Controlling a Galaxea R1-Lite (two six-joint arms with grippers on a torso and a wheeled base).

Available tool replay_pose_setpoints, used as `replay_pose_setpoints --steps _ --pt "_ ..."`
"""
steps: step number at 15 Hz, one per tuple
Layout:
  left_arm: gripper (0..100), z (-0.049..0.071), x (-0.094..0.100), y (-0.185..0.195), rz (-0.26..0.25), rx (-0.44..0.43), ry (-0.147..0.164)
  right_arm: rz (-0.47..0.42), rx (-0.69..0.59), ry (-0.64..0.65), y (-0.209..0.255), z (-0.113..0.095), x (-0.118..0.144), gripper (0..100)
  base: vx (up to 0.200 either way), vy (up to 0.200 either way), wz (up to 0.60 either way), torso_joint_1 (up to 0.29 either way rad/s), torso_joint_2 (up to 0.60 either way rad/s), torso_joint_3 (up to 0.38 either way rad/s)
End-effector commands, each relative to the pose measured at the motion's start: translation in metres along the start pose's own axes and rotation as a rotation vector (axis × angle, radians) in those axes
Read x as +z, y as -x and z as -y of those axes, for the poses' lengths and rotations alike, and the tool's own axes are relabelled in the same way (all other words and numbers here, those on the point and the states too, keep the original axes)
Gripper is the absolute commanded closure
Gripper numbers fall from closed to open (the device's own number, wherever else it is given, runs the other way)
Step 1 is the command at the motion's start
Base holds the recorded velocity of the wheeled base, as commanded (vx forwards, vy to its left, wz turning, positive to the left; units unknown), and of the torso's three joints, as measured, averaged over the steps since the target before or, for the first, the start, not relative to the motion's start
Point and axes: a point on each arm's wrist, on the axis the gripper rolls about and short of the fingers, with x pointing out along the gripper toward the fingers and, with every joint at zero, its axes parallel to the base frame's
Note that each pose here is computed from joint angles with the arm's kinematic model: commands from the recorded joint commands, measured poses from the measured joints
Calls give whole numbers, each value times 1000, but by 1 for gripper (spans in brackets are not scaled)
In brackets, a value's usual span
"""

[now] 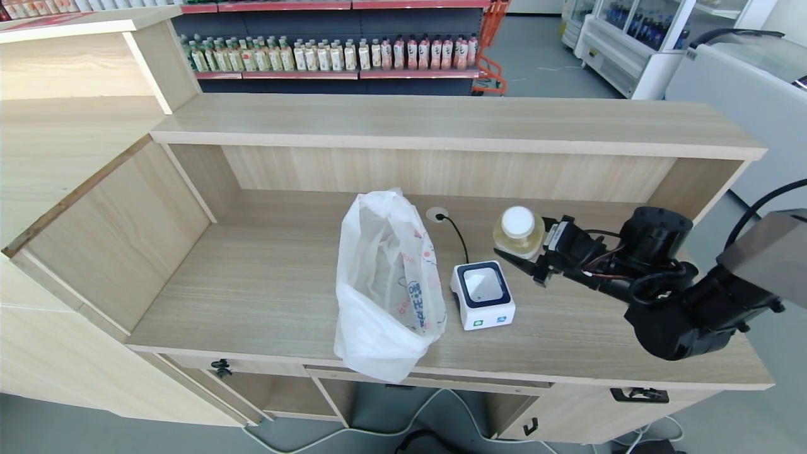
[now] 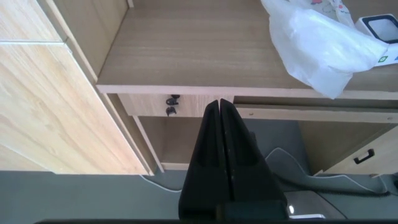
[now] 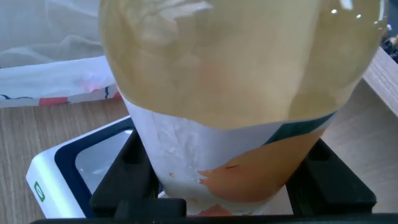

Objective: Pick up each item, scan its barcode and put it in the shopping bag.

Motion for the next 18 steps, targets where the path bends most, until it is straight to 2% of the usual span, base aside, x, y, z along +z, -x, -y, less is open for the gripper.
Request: replay_pose_setpoints --steps 1,6,18 --pt "100 0 0 0 -2 0 0 0 22 -4 -12 -9 -14 100 0 0 0 0 0 0" --pt "100 0 0 0 -2 0 0 43 38 6 -35 -18 -21 100 0 0 0 0 0 0" --pt "100 0 0 0 -2 0 0 93 95 11 -44 -30 -36 100 0 0 0 0 0 0"
